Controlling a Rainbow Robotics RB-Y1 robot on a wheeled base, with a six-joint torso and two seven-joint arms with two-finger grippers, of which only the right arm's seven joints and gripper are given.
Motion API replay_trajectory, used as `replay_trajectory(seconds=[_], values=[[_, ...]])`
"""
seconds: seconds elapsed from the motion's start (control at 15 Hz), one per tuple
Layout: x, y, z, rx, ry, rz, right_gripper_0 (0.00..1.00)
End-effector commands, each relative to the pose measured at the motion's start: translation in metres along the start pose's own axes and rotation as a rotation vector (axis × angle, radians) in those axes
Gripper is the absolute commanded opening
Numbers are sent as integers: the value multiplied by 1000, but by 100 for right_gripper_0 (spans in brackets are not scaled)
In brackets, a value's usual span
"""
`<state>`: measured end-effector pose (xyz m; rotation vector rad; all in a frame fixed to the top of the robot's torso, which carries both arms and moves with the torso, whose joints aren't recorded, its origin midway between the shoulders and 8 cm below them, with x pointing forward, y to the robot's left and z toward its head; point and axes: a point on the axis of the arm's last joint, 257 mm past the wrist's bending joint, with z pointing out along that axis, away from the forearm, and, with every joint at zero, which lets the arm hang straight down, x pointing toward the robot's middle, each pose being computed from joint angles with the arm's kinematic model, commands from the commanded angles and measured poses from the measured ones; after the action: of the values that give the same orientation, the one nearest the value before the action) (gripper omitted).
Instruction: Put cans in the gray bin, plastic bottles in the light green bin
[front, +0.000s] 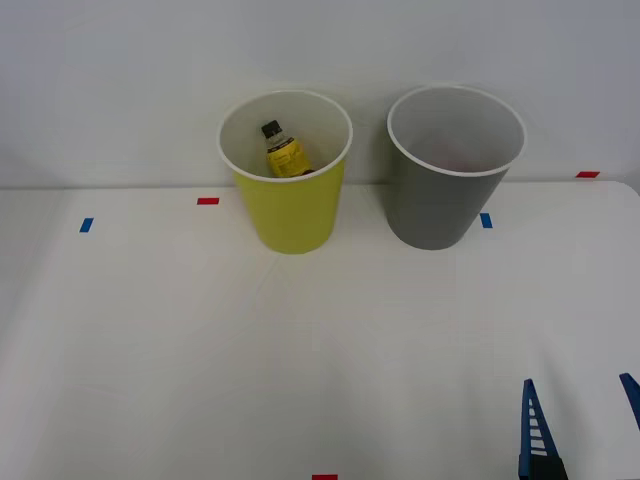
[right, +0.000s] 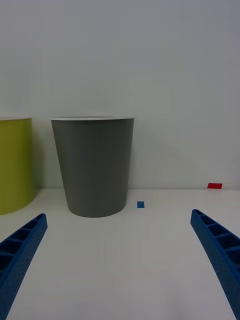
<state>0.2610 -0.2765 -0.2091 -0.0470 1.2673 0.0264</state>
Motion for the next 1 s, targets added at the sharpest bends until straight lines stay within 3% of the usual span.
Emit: replay_trajectory(seconds=[0.07, 1.0], values=[[0, 0, 0, 0, 0, 0, 100], [0, 0, 0, 0, 0, 0, 100]])
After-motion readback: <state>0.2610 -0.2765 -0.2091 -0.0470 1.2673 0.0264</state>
